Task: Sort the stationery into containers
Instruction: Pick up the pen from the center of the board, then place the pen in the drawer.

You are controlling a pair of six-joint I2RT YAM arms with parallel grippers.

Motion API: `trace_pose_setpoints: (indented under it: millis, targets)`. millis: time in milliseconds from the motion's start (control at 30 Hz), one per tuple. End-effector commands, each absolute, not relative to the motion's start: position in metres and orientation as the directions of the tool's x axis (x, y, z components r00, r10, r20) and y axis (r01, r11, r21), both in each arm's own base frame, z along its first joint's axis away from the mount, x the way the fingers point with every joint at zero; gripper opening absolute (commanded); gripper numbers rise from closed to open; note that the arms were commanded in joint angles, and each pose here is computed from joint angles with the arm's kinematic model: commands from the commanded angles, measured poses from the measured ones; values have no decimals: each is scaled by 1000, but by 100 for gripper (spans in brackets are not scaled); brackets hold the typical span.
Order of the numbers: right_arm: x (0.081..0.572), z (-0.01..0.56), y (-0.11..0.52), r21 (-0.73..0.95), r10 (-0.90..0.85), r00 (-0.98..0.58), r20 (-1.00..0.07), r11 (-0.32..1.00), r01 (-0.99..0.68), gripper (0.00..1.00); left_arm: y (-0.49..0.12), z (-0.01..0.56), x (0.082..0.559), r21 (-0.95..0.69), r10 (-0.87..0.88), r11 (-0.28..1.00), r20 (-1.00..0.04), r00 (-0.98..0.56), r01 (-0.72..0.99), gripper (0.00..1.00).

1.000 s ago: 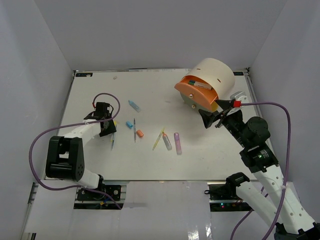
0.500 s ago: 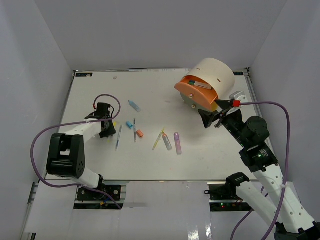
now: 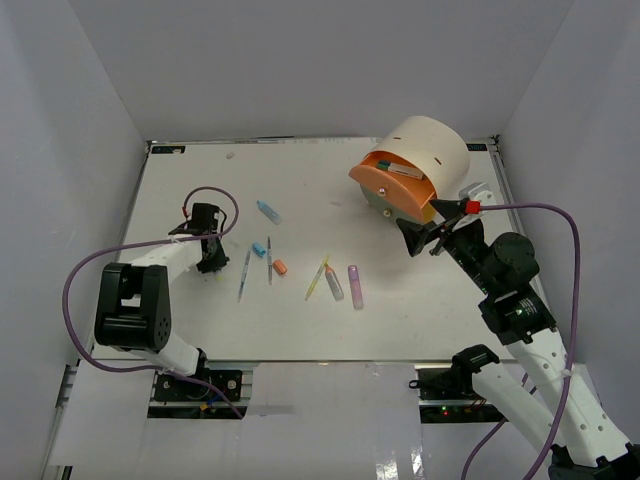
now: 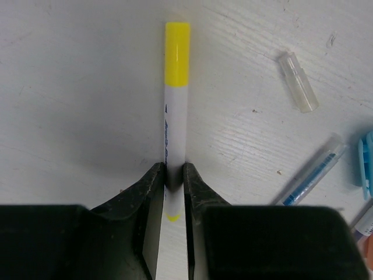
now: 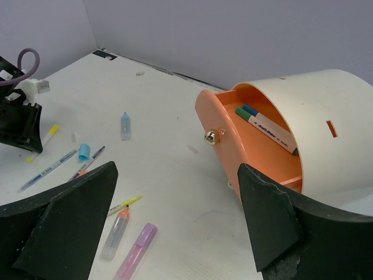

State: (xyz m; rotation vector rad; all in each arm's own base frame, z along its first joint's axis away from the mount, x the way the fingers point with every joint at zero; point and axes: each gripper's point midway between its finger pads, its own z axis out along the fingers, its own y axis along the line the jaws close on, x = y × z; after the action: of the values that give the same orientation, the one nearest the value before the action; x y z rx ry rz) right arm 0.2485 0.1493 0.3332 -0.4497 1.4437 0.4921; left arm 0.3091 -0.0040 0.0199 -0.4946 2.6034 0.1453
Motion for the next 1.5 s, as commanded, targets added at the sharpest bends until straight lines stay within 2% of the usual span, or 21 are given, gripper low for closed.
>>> trace_pose_setpoints:
  millis: [0, 67, 200, 333, 533, 667, 800, 900, 1033, 1200, 1367, 1467]
  targets:
    - [248, 344, 149, -11, 61, 107, -992, 823, -569, 90, 8, 10, 297, 70, -337, 912, -434, -835, -404, 27]
    - [248, 345, 149, -13, 59, 108, -992, 822, -570, 90, 8, 8, 296, 68, -343, 911, -424, -838, -407, 25]
    - [247, 343, 152, -11, 58, 101, -993, 816, -579, 90, 8, 11, 298, 58, -352, 908, -429, -832, -414, 9]
    - [246, 342, 155, -16, 50, 94, -994, 802, -597, 90, 7, 28, 305, 25, -362, 906, -469, -806, -422, 0]
    - [241, 342, 174, -15, 35, 60, -998, 740, -673, 90, -13, 91, 324, -155, -371, 923, -602, -707, -353, 0]
    - [238, 341, 190, 1, 10, 8, -1000, 679, -734, 90, -42, 157, 337, -323, -356, 932, -721, -595, -165, 0]
    - [232, 346, 220, 61, 5, -70, -998, 562, -825, 92, -98, 213, 328, -483, -328, 861, -767, -551, 159, 0]
    - [230, 355, 243, 107, 9, -118, -993, 502, -858, 94, -141, 251, 307, -523, -303, 763, -808, -505, 379, 0]
    - [231, 367, 274, 137, 33, -137, -990, 468, -873, 96, -186, 286, 282, -512, -292, 635, -852, -434, 579, 0]
    - [237, 369, 315, 191, 44, -191, -981, 444, -875, 99, -222, 301, 252, -516, -290, 487, -857, -427, 704, 0]
    - [249, 384, 336, 243, 126, -208, -970, 426, -872, 100, -233, 317, 237, -481, -307, 420, -873, -379, 769, 0]
    - [254, 388, 345, 262, 151, -218, -964, 413, -872, 96, -238, 324, 232, -481, -316, 385, -871, -377, 788, 0]
